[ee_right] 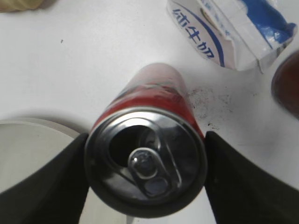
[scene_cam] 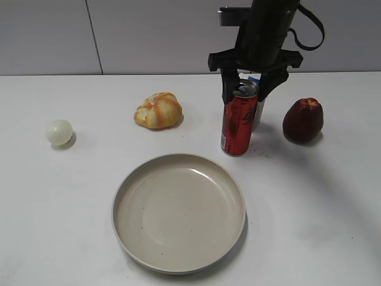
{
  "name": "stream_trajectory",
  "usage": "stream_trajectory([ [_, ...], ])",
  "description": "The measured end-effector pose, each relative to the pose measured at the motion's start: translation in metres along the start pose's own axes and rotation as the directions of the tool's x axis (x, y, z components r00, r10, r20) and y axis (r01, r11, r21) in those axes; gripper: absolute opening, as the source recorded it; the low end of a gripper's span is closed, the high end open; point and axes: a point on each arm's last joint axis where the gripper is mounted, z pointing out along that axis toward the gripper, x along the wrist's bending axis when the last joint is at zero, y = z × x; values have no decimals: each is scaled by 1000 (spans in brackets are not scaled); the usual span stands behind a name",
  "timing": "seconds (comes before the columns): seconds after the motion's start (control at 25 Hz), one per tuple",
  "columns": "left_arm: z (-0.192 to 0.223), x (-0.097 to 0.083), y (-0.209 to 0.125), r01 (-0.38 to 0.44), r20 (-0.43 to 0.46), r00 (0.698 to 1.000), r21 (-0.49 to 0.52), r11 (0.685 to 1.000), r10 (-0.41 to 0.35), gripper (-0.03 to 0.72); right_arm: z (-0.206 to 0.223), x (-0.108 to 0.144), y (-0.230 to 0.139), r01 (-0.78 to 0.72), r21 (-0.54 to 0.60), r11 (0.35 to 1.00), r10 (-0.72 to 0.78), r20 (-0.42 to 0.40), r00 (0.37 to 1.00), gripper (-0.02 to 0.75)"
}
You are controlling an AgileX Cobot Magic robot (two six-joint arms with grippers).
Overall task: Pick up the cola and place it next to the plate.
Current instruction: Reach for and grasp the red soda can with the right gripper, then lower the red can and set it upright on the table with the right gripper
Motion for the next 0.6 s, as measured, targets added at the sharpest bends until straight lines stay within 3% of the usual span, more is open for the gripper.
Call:
stream_trajectory([
  [0.32, 0, 0, 0, 0, 0, 1000, 0, 1000, 0, 237, -12, 2, 8, 3, -48, 999, -4, -9, 1000, 545],
  [0.6, 0, 0, 0, 0, 0, 1000, 0, 1000, 0, 237, -67, -1, -2, 68, -157, 985, -67, 11, 998, 545],
])
